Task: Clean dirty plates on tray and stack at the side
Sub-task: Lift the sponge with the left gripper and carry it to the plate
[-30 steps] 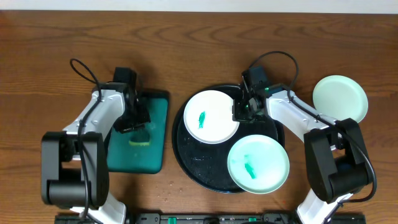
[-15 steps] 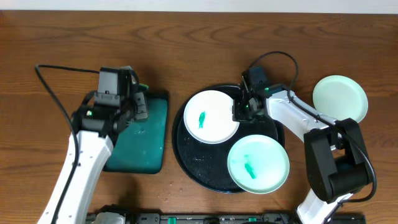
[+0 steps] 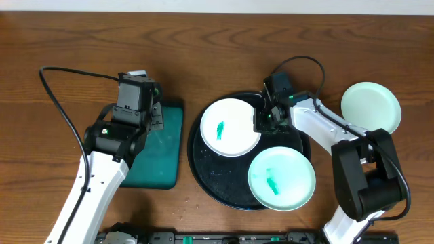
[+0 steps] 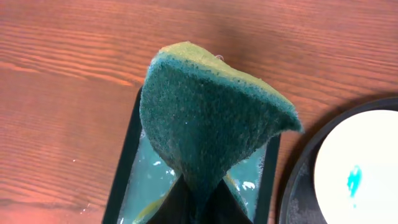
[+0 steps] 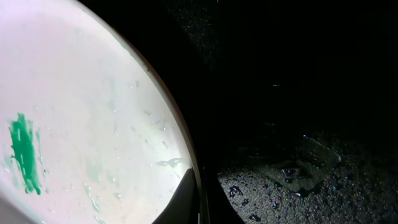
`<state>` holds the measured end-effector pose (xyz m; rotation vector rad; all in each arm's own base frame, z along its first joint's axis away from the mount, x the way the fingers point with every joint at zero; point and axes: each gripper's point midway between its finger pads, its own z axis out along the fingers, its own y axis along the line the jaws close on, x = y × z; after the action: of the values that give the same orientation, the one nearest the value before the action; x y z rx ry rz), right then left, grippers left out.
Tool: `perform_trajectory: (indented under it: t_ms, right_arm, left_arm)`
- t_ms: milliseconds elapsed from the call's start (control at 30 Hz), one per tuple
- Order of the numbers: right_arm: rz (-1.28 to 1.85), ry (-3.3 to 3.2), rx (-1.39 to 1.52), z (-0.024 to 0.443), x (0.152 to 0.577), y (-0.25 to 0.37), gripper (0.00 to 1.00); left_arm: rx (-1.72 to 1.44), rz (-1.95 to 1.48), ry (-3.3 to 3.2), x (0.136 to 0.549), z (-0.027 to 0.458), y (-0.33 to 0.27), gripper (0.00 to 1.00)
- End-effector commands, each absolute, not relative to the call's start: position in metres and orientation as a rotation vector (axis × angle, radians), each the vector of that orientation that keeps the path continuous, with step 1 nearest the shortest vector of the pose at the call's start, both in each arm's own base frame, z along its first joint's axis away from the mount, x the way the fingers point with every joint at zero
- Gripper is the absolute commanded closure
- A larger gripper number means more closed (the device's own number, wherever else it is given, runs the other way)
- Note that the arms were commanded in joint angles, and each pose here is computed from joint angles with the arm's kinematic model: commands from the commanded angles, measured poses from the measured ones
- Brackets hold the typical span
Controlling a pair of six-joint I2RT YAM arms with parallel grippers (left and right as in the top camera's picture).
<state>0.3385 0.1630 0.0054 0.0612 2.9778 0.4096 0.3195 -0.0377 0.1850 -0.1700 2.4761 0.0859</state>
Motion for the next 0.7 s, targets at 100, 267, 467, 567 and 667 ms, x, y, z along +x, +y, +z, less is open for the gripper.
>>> perform_trajectory:
  t_ms: [100,267,467,567,667]
  right_arm:
    - [0.384,2.984,0.081,0.003,0.337,0.156,0.99]
    - [0.383,2.989,0.079,0.003,0.335,0.156,0.99]
    - [0.381,2.991,0.079,0.003,0.335,0.156,0.99]
    - [0.382,2.989,0.079,0.003,0.335,0.156,0.99]
    - [0.383,2.988,0.079,0.003,0.335,0.156,0.99]
  left_arm:
    - [-0.248,0.075,2.604,0.31,0.156,-0.039,0.93]
    - [-0.246,0.05,2.796,0.306,0.107,-0.048,0.93]
    - [-0.208,-0.223,2.889,0.308,0.093,-0.085,0.93]
    - [-0.209,-0.404,2.874,0.311,0.108,-0.107,0.93]
    - [-0.242,-0.517,2.865,0.313,0.117,-0.123,0.93]
